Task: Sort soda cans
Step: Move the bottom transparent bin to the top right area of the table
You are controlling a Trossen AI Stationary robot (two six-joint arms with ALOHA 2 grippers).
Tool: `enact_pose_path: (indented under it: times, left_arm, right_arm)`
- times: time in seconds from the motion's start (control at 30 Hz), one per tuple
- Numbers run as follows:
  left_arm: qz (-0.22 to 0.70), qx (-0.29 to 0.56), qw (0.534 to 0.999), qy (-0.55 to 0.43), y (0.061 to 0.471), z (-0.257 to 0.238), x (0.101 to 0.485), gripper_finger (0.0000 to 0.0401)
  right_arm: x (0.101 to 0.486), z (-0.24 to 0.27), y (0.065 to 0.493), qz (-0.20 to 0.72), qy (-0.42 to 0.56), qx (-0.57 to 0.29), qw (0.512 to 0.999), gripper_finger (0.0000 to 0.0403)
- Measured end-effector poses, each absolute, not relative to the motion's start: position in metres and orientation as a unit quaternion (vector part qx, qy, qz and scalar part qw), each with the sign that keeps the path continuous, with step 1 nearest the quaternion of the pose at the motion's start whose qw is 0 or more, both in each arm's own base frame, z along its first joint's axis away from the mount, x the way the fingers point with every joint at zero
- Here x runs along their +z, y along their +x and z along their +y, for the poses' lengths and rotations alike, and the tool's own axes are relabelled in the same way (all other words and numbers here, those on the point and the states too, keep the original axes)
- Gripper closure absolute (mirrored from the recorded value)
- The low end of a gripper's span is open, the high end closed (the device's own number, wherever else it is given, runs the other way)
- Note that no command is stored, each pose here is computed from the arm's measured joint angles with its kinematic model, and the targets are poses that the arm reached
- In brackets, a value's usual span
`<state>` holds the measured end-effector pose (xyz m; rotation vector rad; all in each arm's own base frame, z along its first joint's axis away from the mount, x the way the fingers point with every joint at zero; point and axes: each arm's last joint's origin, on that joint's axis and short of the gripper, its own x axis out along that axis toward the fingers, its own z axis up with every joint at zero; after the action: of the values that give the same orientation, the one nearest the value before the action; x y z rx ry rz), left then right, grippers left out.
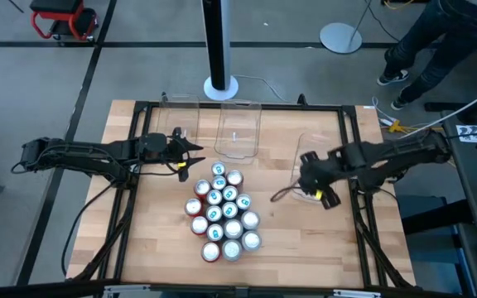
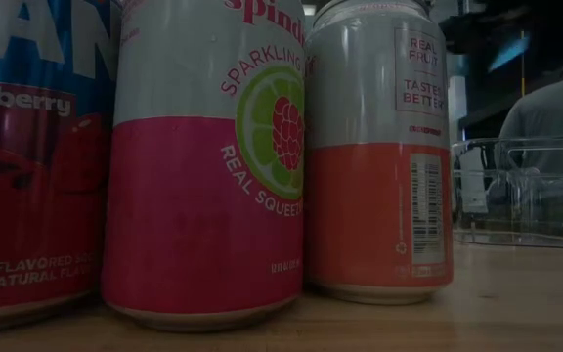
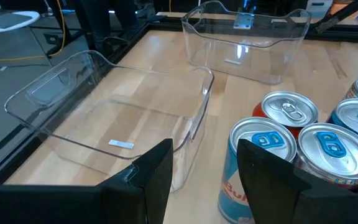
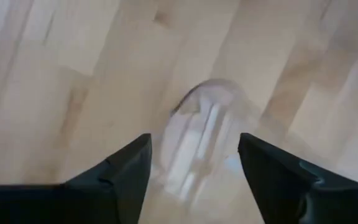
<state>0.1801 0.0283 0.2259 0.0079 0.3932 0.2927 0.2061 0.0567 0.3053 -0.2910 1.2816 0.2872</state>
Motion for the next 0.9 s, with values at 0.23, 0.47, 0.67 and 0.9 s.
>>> enact_pose_path:
  times: [0.23,0.47,0.67,0.9]
  left_arm:
    - [0.204,0.146,0.968,-0.005,0.179,0.028,0.224,0.0232]
    - [0.193,0.144,0.97,0.01,0.18,0.028,0.226,0.0232]
    - [0.187,0.142,0.972,0.022,0.181,0.028,0.228,0.0232]
    - [0.188,0.142,0.972,0.022,0.181,0.028,0.228,0.0232]
  right_arm:
    - [0.283,0.087,0.194,0.625,-0.082,0.083,0.772,0.0146]
    - [0.24,0.088,0.188,0.655,-0.074,0.074,0.748,0.0146]
    - [0.214,0.084,0.187,0.651,-0.073,0.065,0.753,0.0146]
    - [0.209,0.082,0.192,0.63,-0.1,0.081,0.766,0.0194]
